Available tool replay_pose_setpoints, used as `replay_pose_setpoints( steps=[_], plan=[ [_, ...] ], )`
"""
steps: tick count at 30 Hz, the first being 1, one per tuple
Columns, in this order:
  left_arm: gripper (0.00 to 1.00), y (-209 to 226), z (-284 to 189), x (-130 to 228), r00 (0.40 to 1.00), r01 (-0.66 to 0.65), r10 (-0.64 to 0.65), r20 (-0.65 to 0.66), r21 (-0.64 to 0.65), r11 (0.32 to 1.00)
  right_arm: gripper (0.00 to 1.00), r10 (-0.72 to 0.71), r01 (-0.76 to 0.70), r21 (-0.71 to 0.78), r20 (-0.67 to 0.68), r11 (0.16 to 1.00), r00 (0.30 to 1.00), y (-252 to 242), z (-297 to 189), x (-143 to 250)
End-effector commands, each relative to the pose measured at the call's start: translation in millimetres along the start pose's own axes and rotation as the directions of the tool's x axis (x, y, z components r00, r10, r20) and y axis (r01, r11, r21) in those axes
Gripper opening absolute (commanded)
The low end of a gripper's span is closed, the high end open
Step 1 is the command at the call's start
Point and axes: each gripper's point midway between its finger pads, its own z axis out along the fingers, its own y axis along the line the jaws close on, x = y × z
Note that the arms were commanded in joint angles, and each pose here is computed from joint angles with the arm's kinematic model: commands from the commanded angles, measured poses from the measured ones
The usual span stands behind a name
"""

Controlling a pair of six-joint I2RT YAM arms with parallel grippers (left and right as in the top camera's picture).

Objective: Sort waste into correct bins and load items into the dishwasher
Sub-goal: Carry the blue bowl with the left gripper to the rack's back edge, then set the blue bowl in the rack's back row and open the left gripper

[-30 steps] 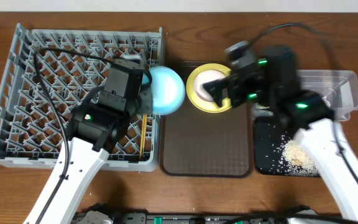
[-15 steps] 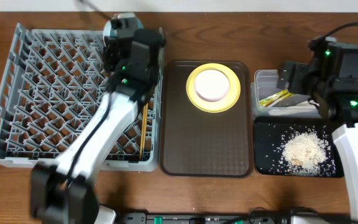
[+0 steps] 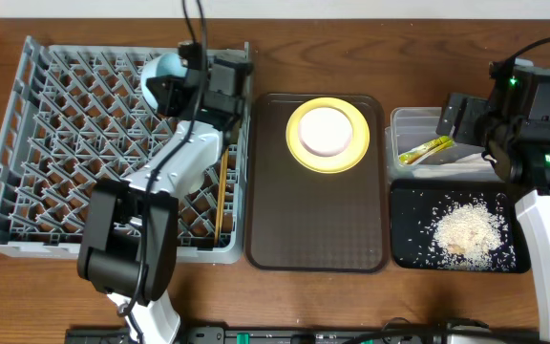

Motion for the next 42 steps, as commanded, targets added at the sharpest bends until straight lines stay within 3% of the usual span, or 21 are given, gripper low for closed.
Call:
replay_pose_setpoints(
  steps=[1, 12, 26, 42],
  plan=[
    [0.07, -2, -9, 0, 0.999, -0.039, 0.039, 0.008, -0.015, 0.999, 0.99, 0.016, -0.016, 0.018, 0.010, 1.000, 1.000, -5, -1, -4],
    [0.07, 36, 3, -27, 0.999, -0.019, 0.024, 0.025, -0.164, 0.986, 0.99, 0.016, -0.016, 0.018, 0.010, 1.000, 1.000, -5, -1, -4],
    [0.08, 11, 4, 9, 0.996, -0.094, 0.094, -0.003, -0.137, 0.986, 0.99, 0.016, -0.016, 0.018, 0.010, 1.000, 1.000, -5, -1, -4],
    [0.11, -26, -56, -6, 0.983, -0.133, 0.138, 0.120, -0.052, 0.990, 0.99, 0.015, -0.016, 0.018, 0.007, 1.000, 1.000, -5, -1, -3]
  ],
)
